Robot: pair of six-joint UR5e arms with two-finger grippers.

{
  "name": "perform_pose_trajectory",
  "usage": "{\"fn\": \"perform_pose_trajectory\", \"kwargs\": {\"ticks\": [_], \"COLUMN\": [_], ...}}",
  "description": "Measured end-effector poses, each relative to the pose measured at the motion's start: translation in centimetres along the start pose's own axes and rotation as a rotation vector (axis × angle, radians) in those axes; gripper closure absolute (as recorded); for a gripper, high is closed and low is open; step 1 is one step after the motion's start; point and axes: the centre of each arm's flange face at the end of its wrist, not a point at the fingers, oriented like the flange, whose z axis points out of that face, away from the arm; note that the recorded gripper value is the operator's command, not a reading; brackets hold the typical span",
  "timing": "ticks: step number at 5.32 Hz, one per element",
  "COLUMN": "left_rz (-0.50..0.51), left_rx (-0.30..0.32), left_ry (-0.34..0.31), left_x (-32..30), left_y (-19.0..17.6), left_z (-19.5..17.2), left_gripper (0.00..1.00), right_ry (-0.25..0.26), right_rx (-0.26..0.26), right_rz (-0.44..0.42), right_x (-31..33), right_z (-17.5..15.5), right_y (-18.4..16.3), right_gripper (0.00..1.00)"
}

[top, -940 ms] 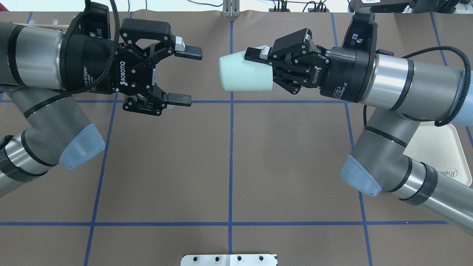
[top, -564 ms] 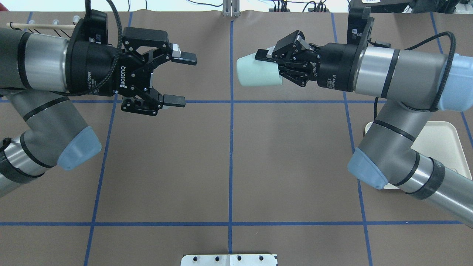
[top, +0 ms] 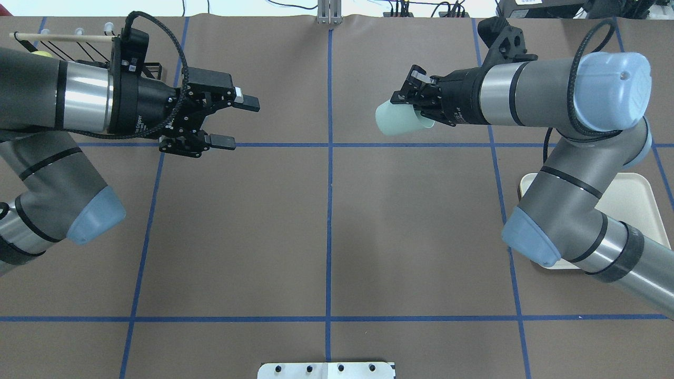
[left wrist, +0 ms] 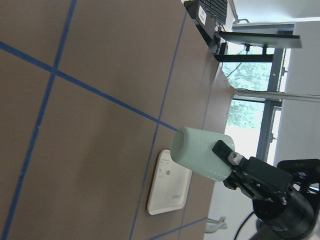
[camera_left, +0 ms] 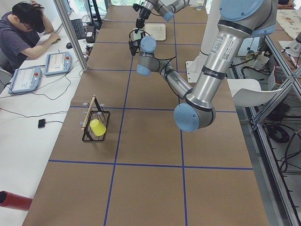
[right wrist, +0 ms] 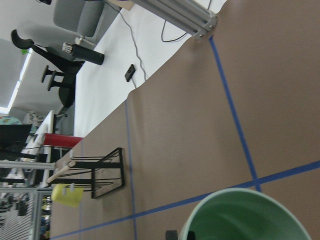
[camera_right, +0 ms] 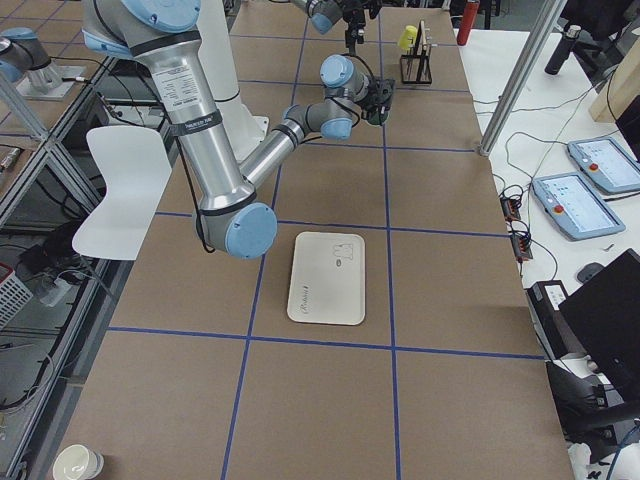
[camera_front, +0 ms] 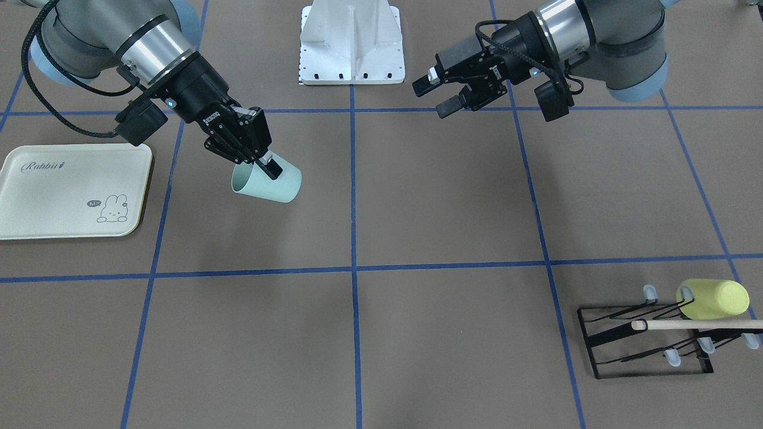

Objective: Left arm grabs green cup and hands to right arm on tray

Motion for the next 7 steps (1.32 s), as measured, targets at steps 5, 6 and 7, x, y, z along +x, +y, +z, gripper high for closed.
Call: {"fn": "perform_pose_trajectory", "kwargs": {"ticks": [5,6,7], "left_rz": [0.428,0.540,0.638], "left_rx": [0.080,0.044,-0.003], "left_ry": [-0.545,-0.657,-0.743], "left_x": [-12.6,-14.6,-16.9], "left_y": [-8.8,-11.0,-12.8], "left_z": [-7.7,-10.7,-14.0], "left_gripper": [0.00,0.00,0.00], "right_ry": [0.577,0.639,0.677], "right_rx": [-0.074,-0.132,-0.187], "right_rz": [-0.325,-0.394,-0.445], "right_x": [5.3,6.9,9.3], "right_z": [-3.7,-4.8,-5.6], "right_y": [-1.1,-0.8,-0.7], "right_gripper": [1.00,1.00,1.00]}}
